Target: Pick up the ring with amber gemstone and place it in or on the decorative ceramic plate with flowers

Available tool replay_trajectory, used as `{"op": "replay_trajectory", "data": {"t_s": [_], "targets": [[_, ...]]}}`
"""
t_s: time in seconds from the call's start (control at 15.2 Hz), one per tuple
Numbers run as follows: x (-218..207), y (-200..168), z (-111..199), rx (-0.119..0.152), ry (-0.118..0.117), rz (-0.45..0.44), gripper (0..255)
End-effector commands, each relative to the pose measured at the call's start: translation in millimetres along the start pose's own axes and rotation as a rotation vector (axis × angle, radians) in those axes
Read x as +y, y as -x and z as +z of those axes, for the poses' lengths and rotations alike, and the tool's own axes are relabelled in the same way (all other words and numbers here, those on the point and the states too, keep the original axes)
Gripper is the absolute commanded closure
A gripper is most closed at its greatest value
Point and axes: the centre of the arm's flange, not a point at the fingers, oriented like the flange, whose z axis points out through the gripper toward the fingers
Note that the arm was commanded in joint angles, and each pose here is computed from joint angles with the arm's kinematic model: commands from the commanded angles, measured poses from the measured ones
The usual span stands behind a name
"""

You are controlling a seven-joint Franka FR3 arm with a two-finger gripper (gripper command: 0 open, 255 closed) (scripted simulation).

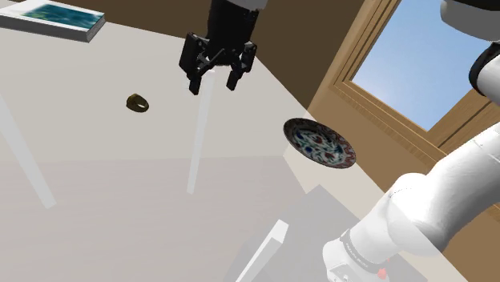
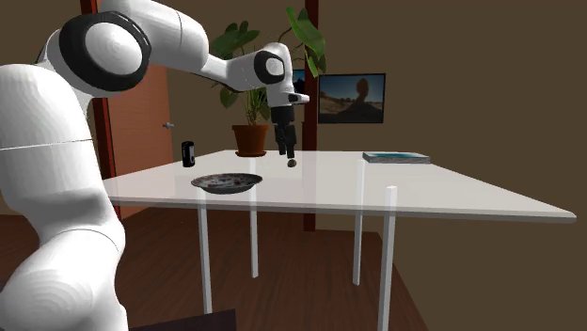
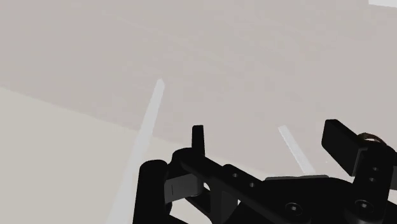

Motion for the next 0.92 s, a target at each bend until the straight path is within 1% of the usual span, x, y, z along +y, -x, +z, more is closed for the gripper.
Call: {"op": "replay_trajectory", "data": {"t_s": [0.0,0.53,0.59,0.86], "targets": [[-26.4,-10.6,2.8,0.001,-0.002,0.001,0],[-125.6,-44.8,13.2,0.004,-0.002,-0.010,0],[-125.8,-44.9,13.2,0.004,-0.002,-0.010,0],[-125.9,-45.0,34.4,0.004,-0.002,-0.010,0]]}}
